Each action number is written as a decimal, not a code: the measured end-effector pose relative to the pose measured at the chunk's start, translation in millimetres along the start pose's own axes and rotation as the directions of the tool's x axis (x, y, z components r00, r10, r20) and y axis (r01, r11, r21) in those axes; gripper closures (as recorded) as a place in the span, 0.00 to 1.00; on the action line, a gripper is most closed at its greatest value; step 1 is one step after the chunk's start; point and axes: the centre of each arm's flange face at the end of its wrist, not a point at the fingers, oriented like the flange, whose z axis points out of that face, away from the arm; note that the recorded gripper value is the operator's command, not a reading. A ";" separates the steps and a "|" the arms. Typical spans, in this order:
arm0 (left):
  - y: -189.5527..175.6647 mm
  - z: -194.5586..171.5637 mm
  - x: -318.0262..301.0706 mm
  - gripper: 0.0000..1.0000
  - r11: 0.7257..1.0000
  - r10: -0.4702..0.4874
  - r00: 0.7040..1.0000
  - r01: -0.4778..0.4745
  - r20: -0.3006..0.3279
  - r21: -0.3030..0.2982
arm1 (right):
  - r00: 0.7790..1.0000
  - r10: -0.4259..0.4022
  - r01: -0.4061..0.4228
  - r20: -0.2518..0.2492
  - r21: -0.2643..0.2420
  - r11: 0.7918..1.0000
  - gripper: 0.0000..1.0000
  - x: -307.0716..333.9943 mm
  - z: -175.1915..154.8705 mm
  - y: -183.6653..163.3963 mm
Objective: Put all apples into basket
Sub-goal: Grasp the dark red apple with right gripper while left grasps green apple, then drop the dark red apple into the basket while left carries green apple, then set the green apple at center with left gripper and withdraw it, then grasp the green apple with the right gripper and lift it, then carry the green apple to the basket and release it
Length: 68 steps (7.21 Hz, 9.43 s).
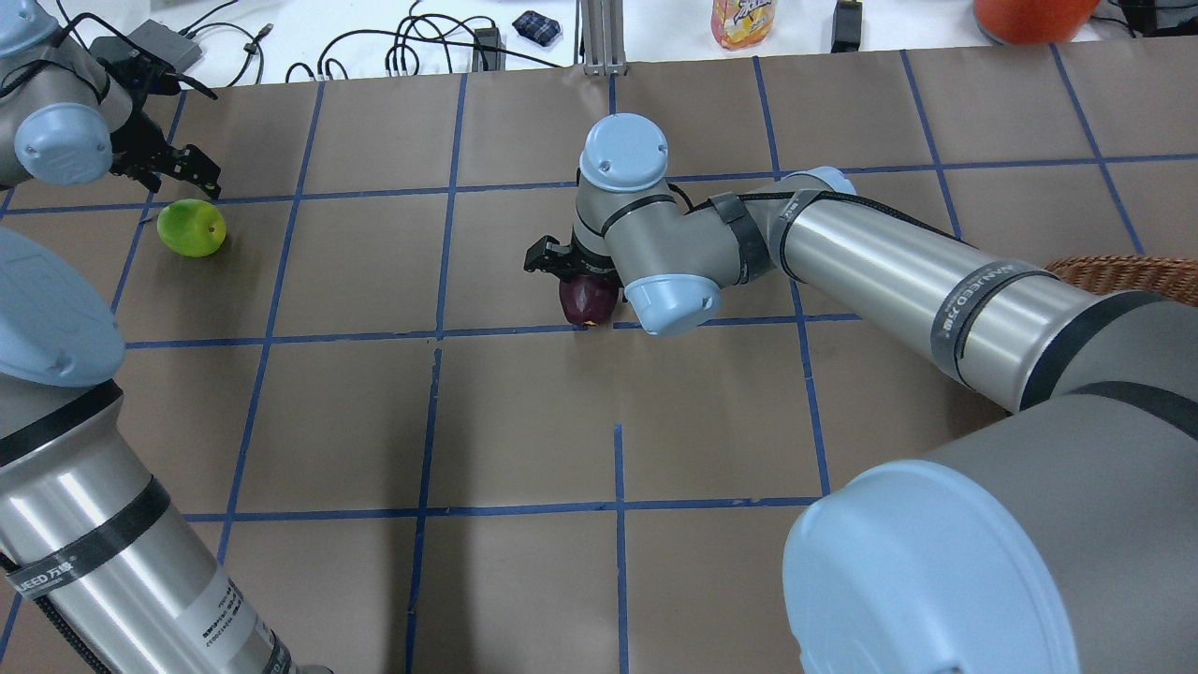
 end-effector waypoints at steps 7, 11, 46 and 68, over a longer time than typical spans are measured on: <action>30.4 -12.2 10.2 1.00 0.996 -0.046 0.998 0.042 -0.039 -0.079 | 0.995 -0.039 0.041 0.091 -0.022 0.999 0.62 -23.6 1.9 14.7; 22.3 -63.5 133.0 1.00 0.970 -0.200 0.958 0.163 -0.207 -0.182 | 0.997 -0.051 0.052 0.058 -0.025 0.998 0.67 12.3 -51.2 -33.6; 114.6 -362.9 339.4 0.00 0.989 -0.147 0.989 0.146 -0.030 -0.024 | 0.995 0.081 -0.079 0.053 -0.033 0.996 0.00 -42.1 -87.2 -41.3; 129.9 -335.8 350.6 0.00 0.979 -0.195 0.980 0.192 -0.039 -0.064 | 0.994 -0.079 0.066 -0.077 -0.165 0.984 0.72 44.4 -151.2 -102.2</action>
